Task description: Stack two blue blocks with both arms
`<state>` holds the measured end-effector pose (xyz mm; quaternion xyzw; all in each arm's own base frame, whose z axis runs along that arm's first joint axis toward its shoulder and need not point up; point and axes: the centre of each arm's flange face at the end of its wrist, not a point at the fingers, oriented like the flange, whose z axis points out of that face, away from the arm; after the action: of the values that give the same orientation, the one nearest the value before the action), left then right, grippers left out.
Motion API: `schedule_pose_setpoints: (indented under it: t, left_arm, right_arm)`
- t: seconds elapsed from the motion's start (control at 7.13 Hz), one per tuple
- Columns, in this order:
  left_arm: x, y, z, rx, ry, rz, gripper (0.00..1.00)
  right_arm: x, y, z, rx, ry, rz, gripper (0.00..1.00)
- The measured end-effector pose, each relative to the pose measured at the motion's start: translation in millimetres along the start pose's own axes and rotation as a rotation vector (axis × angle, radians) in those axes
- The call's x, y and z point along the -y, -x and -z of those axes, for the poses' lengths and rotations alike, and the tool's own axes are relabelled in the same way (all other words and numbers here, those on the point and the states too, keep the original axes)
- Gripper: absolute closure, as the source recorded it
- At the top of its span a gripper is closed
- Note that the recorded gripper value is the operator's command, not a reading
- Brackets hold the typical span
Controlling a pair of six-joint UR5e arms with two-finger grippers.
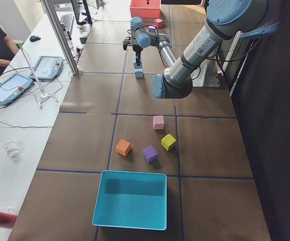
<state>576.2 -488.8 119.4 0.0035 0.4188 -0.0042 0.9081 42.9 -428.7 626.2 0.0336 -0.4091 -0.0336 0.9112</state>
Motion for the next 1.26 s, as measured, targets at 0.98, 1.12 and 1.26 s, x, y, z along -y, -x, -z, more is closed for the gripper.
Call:
schedule_pose_setpoints:
  t: [0.98,1.12,1.26]
  left_arm:
    - [-1.1,4.0,-8.9,0.009,0.004,0.002,0.0]
    - [-1.4,4.1,-9.3,0.01,0.002,0.002,0.0]
    - [-1.0,4.4,-9.5,0.013,-0.005,0.001,0.0]
  right_arm:
    - [0.5,0.3,0.3,0.0,-0.001,0.001,0.0]
    - [0.7,0.4,0.4,0.0,-0.001,0.001,0.0]
    - [0.7,0.4,0.4,0.0,-0.001,0.001,0.0]
